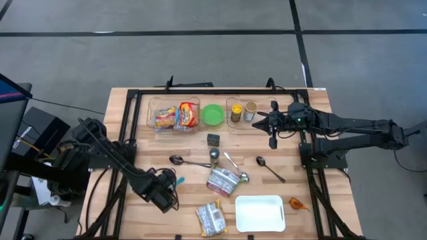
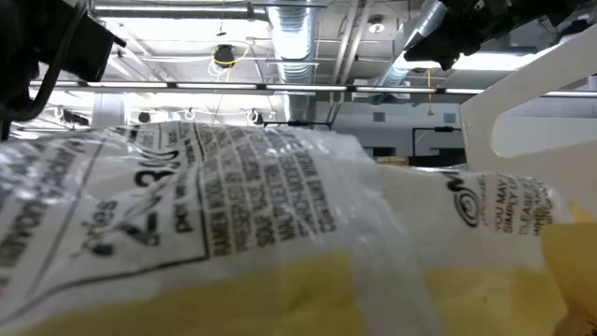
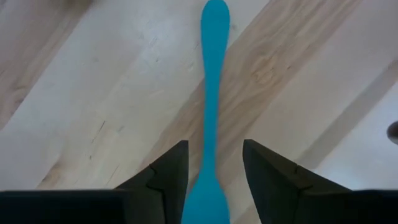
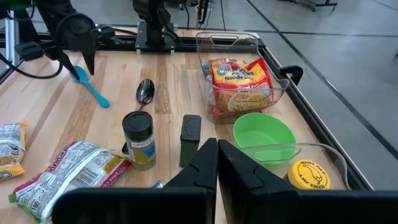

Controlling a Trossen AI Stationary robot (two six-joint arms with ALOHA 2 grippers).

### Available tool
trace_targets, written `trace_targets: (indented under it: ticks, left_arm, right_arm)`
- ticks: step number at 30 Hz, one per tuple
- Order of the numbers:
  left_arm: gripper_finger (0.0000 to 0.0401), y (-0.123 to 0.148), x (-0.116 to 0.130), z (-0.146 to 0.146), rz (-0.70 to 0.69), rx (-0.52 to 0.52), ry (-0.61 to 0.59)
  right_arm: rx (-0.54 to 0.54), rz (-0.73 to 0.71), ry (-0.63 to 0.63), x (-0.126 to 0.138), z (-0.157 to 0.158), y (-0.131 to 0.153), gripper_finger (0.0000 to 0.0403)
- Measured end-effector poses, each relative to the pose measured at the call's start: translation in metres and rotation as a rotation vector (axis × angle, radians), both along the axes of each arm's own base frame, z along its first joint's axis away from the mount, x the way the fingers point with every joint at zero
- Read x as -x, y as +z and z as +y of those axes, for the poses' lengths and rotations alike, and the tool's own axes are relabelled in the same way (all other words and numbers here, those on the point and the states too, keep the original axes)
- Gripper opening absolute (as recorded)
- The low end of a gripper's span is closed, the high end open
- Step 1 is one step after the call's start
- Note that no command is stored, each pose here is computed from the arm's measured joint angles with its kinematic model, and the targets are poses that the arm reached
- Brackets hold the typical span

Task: Pick & Place Food Item
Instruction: Put the blue spoon in the white bin

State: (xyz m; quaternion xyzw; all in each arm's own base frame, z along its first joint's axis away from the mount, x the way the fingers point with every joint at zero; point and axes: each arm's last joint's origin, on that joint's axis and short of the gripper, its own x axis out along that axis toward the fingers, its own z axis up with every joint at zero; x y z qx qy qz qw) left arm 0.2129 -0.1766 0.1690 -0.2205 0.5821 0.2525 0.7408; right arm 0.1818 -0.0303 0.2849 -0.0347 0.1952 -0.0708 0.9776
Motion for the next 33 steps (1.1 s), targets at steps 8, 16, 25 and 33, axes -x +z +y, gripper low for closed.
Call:
trace_targets:
  ticks: [8, 16, 25, 33]
  left_arm:
    - [0.0145, -0.011, -0.002, -0.002, 0.033, -0.015, -0.003]
    - [0.0145, -0.011, -0.003, -0.003, 0.037, 0.005, -0.003]
    - [0.0145, -0.033, 0.007, 0.004, 0.055, 0.034, 0.001]
    - [0.0145, -0.033, 0.01, 0.008, 0.031, 0.063, -0.001]
  right_arm:
    - [-0.01, -0.001, -0.004, 0.0, 0.0, 0.0, 0.0005]
    - [-0.023, -0.003, -0.009, 0.0, 0.0, 0.0, 0.0005]
    - [-0.023, -0.003, -0.01, 0.0, 0.0, 0.0, 0.0005]
    - [-0.023, -0.003, -0.01, 0.0, 0.0, 0.0, 0.0005]
